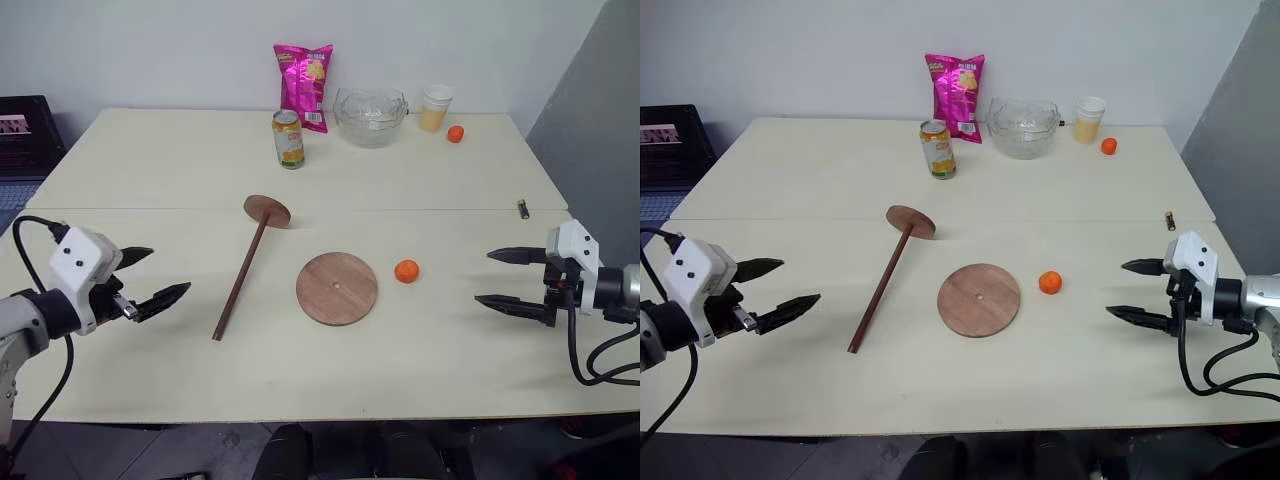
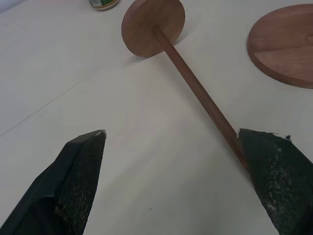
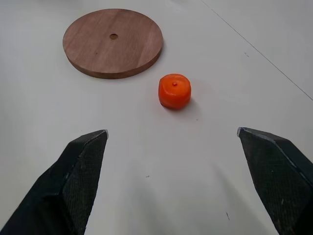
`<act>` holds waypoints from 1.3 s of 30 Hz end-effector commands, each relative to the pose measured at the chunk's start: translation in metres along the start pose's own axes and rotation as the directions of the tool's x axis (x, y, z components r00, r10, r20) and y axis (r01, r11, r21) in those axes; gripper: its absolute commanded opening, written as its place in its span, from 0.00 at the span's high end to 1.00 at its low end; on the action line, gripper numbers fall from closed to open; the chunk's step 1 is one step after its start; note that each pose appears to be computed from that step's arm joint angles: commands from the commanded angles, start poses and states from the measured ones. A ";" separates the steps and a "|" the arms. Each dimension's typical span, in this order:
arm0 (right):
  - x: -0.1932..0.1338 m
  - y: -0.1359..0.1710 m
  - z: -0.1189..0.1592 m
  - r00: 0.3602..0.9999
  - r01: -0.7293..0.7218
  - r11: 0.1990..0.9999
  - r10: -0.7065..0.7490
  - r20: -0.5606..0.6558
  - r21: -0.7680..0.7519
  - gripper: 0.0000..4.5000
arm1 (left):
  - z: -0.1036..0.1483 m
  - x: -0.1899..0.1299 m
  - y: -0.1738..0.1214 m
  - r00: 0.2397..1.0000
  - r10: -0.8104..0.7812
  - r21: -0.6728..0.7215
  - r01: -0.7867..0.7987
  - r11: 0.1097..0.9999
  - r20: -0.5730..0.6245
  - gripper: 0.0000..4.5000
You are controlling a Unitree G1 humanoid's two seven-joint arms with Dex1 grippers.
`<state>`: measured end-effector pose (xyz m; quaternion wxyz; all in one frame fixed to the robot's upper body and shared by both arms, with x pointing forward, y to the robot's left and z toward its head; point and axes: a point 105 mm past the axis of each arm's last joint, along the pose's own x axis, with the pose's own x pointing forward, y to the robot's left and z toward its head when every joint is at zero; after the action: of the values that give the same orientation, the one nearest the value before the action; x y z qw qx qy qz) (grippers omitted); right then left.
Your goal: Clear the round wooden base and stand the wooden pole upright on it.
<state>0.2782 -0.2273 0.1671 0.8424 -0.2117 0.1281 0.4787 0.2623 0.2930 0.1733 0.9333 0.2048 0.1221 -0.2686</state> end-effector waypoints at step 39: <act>0.057 0.005 0.030 0.986 0.055 0.997 -0.047 0.160 -0.048 0.01 | 0.084 0.043 -0.098 0.846 -0.525 0.341 0.468 0.815 0.094 0.00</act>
<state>0.2965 -0.1723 0.1586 0.8487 -0.1784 0.0698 0.4929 0.2529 0.1646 0.1969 0.8027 0.2659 0.0613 -0.5303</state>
